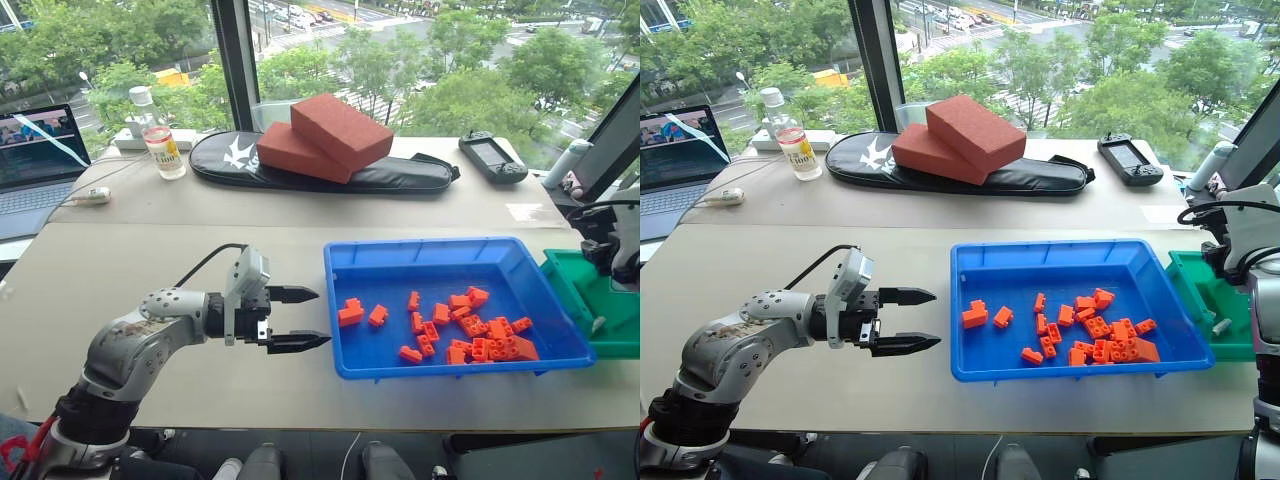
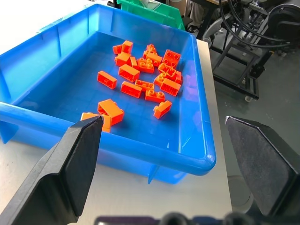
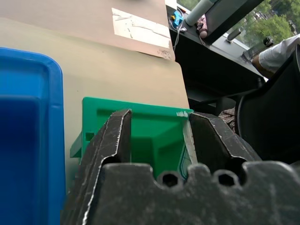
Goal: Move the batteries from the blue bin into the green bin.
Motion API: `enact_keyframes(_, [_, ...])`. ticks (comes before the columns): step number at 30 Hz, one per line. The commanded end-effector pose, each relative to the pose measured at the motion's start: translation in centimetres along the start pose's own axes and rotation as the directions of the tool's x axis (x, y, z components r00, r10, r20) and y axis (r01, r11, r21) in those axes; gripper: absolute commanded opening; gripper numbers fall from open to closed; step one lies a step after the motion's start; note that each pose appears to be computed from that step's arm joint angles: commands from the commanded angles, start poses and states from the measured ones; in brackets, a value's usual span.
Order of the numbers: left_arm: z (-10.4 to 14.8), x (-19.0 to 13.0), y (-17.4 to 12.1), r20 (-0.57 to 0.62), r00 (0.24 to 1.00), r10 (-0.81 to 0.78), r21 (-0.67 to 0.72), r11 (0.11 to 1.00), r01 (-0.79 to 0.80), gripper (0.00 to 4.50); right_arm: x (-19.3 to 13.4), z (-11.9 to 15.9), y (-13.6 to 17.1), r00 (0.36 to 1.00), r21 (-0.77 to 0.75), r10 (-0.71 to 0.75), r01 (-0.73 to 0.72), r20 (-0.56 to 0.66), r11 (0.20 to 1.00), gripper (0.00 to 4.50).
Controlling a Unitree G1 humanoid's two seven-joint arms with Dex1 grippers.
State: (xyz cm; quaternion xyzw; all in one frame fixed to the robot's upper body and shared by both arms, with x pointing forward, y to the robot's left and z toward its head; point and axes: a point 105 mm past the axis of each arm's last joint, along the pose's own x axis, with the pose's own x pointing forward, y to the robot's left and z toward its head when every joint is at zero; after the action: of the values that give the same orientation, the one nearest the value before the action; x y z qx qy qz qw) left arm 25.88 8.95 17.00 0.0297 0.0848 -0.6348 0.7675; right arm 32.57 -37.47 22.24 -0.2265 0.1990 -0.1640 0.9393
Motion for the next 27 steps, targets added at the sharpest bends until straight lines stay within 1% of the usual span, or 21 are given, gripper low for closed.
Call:
enact_keyframes(1, [0.6,0.1,-0.2,0.014,1.000,-0.013,0.031,0.999,0.013,4.50,-1.2,2.6,-2.3,0.992,0.006,-0.090,0.090,0.093,0.996,3.86])
enact_keyframes(3, [0.6,0.1,-0.3,0.015,1.000,-0.014,0.030,0.999,0.014,4.50,-1.4,3.6,-2.5,0.985,0.038,-0.099,0.095,0.140,0.995,4.47])
enact_keyframes(6, [0.7,0.1,-0.2,0.022,1.000,-0.014,0.029,0.999,0.013,4.50,-1.9,6.1,-2.2,0.962,0.071,-0.094,0.079,0.256,0.994,4.47])
enact_keyframes(7, [0.9,0.1,-0.2,0.029,0.999,-0.015,0.030,0.999,0.014,4.50,-2.3,7.4,-1.4,0.945,0.098,-0.049,0.018,0.324,0.995,4.47])
enact_keyframes(9, [1.0,0.1,-0.2,0.035,0.999,-0.015,0.031,0.999,0.014,4.50,-3.3,9.5,1.1,0.892,0.141,0.093,-0.172,0.443,0.975,4.47])
enact_keyframes(10, [1.1,0.1,-0.2,0.036,0.999,-0.015,0.032,0.999,0.014,4.50,-3.7,10.1,2.0,0.867,0.145,0.142,-0.237,0.477,0.960,4.47])
enact_keyframes(11, [1.1,0.1,-0.2,0.036,0.999,-0.013,0.032,0.999,0.012,4.50,-4.8,10.3,4.6,0.816,0.093,0.289,-0.382,0.500,0.919,4.47])
enact_keyframes(12, [1.0,0.1,-0.1,0.035,0.999,-0.011,0.035,0.999,0.010,4.50,-6.9,9.9,8.7,0.703,-0.032,0.504,-0.567,0.502,0.823,4.47])
enact_keyframes(13, [1.0,0.1,-0.1,0.033,0.999,-0.008,0.039,0.999,0.007,4.50,-9.0,8.7,12.0,0.582,-0.123,0.667,-0.703,0.465,0.700,4.47])
enact_keyframes(14, [1.0,0.1,-0.1,0.034,0.999,-0.008,0.041,0.999,0.006,4.50,-11.0,7.4,14.2,0.476,-0.206,0.773,-0.779,0.419,0.592,4.47])
enact_keyframes(15, [1.1,0.1,-0.2,0.036,0.999,-0.009,0.041,0.999,0.007,4.50,-12.1,6.6,15.1,0.422,-0.246,0.819,-0.809,0.389,0.534,4.47])
enact_keyframes(16, [1.1,0.1,-0.2,0.038,0.999,-0.010,0.042,0.999,0.008,4.50,-12.7,5.6,15.5,0.398,-0.273,0.845,-0.821,0.357,0.501,4.47])
enact_keyframes(18, [1.2,-0.1,-0.3,0.040,0.999,-0.010,0.043,0.999,0.008,4.50,-13.5,3.7,15.8,0.364,-0.291,0.883,-0.846,0.295,0.446,4.47])
enact_keyframes(20, [1.3,-0.3,-0.2,0.040,0.999,-0.006,0.044,0.999,0.004,4.50,-14.0,2.5,15.6,0.349,-0.304,0.899,-0.855,0.264,0.421,4.47])
enact_keyframes(23, [1.5,-0.5,0.1,0.044,0.999,0.000,0.049,0.999,-0.003,4.50,-13.1,1.9,14.4,0.401,-0.291,0.873,-0.831,0.277,0.474,4.47])
enact_keyframes(25, [1.7,-0.4,-0.1,0.047,0.999,-0.006,0.051,0.999,0.004,4.50,-13.1,1.7,14.2,0.404,-0.292,0.869,-0.827,0.287,0.481,4.47])
enact_keyframes(27, [1.8,-0.5,-0.2,0.048,0.999,-0.006,0.054,0.999,0.003,4.50,-13.5,1.6,14.0,0.392,-0.293,0.867,-0.828,0.307,0.478,4.47])
